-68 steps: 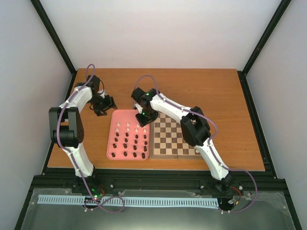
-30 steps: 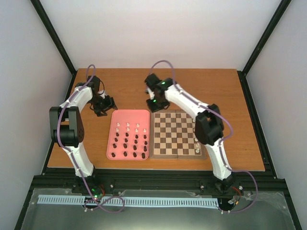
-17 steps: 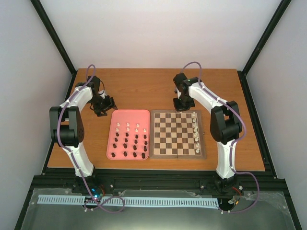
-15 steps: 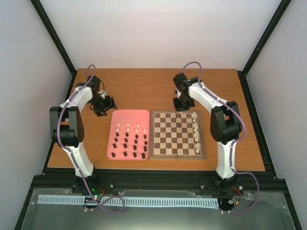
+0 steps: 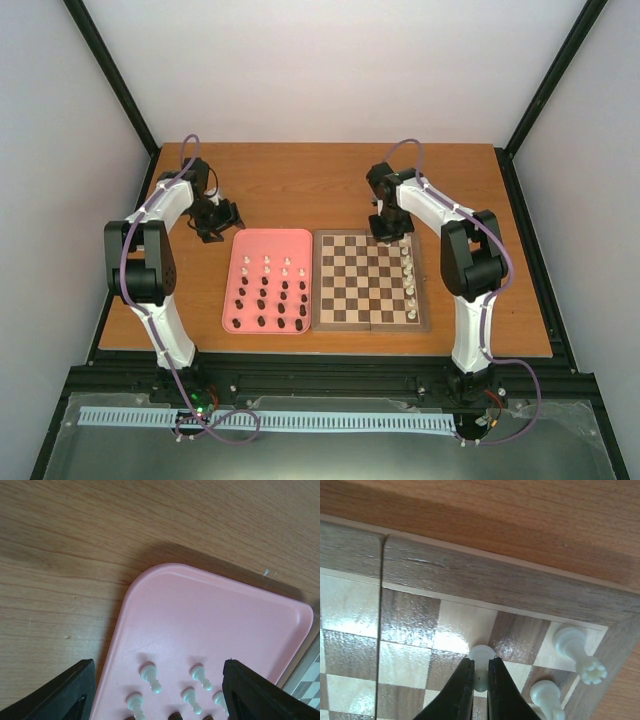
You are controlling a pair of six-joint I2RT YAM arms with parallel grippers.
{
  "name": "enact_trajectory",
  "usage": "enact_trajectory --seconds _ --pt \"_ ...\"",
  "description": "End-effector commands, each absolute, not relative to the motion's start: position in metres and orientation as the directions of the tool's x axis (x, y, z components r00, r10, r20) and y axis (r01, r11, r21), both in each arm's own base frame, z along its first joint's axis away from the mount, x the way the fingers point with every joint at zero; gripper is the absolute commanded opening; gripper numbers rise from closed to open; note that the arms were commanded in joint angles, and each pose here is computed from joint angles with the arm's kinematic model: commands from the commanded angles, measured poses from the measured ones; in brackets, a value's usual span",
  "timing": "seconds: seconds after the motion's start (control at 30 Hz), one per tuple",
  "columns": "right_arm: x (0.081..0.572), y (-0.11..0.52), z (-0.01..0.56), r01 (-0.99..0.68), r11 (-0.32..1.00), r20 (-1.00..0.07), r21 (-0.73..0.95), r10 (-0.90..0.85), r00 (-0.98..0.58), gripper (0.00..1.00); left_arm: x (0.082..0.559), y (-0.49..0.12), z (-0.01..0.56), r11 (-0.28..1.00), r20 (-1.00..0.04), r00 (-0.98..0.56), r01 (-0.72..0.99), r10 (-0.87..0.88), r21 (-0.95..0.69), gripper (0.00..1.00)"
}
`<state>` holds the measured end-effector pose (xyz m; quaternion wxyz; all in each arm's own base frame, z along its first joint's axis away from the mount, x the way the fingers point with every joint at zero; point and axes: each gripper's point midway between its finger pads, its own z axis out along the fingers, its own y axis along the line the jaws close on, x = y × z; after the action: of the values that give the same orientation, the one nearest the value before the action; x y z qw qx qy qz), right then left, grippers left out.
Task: Set up the chess pieces on the board
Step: Place the chess piece on the chessboard.
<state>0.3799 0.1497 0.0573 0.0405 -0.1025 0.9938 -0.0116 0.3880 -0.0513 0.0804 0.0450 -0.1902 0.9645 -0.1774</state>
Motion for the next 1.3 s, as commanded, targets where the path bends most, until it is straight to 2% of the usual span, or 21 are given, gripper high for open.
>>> enact_trajectory --seconds 0.0,0.8,1.03,1.27 --pt "0.383 0.137 0.074 -0.183 0.982 -0.119 -0.053 -0.188 -0.975 0.03 0.395 -0.053 0.083 0.872 -0.03 -0.931 -0.33 -0.364 -0.363 0.78" --pt "0.39 0.129 0.062 -0.16 0.986 -0.11 -0.041 -0.163 -0.98 0.06 0.395 -0.053 0.083 0.873 -0.03 -0.932 -0.327 -0.361 -0.363 0.78" --pt "0.387 0.129 0.064 -0.16 0.987 -0.11 -0.034 -0.163 -0.98 0.17 0.396 -0.053 0.083 0.872 -0.03 -0.932 -0.327 -0.362 -0.363 0.78" --pt "0.387 0.128 0.067 -0.154 0.987 -0.121 -0.039 -0.158 -0.98 0.18 0.396 -0.053 0.083 0.872 -0.032 -0.932 -0.326 -0.362 -0.366 0.78"
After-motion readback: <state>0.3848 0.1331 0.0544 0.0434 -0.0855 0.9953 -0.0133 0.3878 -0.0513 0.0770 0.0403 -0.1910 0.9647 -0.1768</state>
